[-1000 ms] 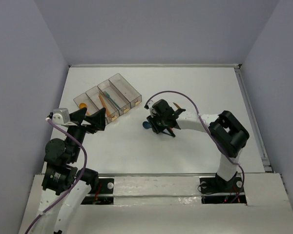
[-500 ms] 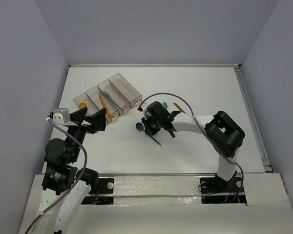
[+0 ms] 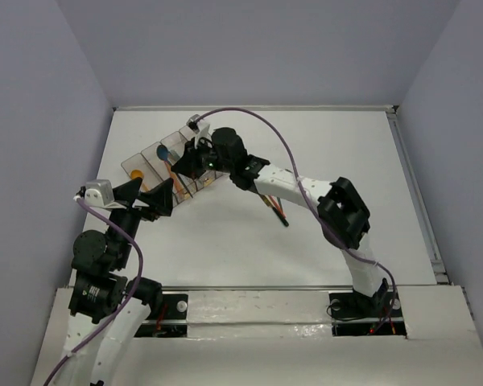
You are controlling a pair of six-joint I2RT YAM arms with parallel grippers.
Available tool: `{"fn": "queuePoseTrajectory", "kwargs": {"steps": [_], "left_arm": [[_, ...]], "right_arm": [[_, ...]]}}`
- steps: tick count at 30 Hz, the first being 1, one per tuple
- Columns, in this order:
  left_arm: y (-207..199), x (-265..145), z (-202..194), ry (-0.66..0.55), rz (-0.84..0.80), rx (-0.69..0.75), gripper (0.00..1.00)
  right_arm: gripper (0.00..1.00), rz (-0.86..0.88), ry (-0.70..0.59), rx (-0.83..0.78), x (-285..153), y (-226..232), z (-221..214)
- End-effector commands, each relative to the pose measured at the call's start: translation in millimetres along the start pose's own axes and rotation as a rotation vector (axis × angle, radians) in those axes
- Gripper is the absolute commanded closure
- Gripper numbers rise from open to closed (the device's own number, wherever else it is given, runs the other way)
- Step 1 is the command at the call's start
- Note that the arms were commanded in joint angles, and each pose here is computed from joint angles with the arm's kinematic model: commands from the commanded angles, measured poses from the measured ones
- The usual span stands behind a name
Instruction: Sort the eating utensils into containers
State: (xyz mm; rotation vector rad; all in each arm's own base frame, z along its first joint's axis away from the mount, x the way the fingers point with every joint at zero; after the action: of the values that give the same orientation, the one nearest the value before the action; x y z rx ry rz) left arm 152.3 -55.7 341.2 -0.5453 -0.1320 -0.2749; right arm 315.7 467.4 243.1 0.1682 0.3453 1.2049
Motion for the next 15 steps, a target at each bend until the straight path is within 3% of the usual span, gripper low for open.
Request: {"fn": "queuePoseTrajectory", "kwargs": {"steps": [1, 3, 4, 8, 10, 15], "left_arm": [[-4.3, -1.3, 12.5, -0.063, -0.017, 0.000, 0.01], [-4.2, -2.0, 12.8, -0.065, -0.016, 0.000, 0.01], [-4.2, -2.3, 13.2, -0.067, -0.016, 0.000, 0.01], [-4.8, -3.1, 13.4, -0.069, -0.021, -0.005, 0.01], [-4.9, -3.1, 13.4, -0.069, -0.022, -0.003, 0.01], [-5.2, -3.1, 13.5, -0.069, -0.024, -0.003, 0.01]], "right_arm": [[1.00, 0.109, -0.120, 0.068, 50.1, 9.8, 15.6], [1.00, 0.129, -0.136, 0.070, 67.1, 10.9, 16.0], [1.00, 0.146, -0.180, 0.053, 72.2, 15.6, 39.2], [1.00, 0.094, -0.181, 0.041, 111.1, 1.7, 15.3], [1.00, 0.093, -0.216, 0.030, 117.4, 0.0, 21.9], [1.00, 0.005, -0.175, -0.011, 137.2, -20.2, -13.2]]}}
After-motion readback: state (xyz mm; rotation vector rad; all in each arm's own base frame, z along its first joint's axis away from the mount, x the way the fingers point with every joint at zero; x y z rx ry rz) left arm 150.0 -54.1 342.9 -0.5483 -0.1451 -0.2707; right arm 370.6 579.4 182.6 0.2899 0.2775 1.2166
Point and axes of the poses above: each gripper's point midway between its finger pads, its own x axis out along the fingers, its own y axis along the line the jaws close on, z = x × y, the point moved 6 cm from there along -x, back along the fingers, and after that the axes turned 7 degrees about -x, right-handed, at the moved point
